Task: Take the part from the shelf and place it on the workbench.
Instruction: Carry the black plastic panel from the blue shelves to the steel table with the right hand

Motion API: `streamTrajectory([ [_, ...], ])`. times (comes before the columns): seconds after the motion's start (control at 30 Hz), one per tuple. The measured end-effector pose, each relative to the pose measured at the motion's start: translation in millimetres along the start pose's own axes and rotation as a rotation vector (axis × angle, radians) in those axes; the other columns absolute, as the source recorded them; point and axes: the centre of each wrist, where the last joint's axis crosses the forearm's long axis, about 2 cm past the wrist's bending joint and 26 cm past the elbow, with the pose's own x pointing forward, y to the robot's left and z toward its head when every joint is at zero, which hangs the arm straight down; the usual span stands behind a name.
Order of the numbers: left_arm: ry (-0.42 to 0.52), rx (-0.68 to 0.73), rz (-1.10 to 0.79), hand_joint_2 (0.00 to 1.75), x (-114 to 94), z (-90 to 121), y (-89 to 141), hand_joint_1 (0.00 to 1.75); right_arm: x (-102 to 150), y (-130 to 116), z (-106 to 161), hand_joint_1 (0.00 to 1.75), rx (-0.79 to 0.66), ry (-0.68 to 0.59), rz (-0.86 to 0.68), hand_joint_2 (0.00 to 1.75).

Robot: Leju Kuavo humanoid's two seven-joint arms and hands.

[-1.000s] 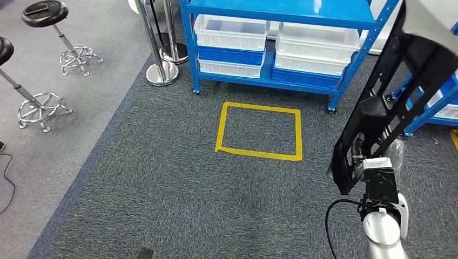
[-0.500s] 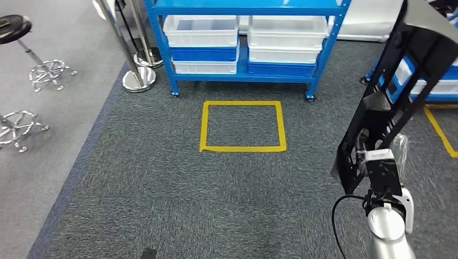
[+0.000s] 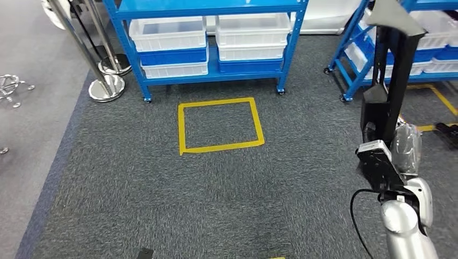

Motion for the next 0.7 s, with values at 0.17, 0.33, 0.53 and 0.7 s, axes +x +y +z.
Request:
streamTrajectory([
  [0.17,0.009,0.000,0.006,1.75,-3,2,-1,0.00,-1,-1,1,1.75,0.023,0.020,-0.044,1.75],
  [0.33,0.007,0.004,0.015,1.75,-1,1,0,0.00,2,-4,4,1.75,0.008,-0.004,-0.106,1.75],
  [0.53,0.011,0.010,0.026,1.75,-2,1,0,0.00,5,-7,13,1.75,-0.014,-0.001,-0.146,1.75],
  [0.7,0.017,0.010,0.027,1.75,-4,3,-1,0.00,5,-6,16,1.75,-0.021,0.010,-0.174,1.75],
])
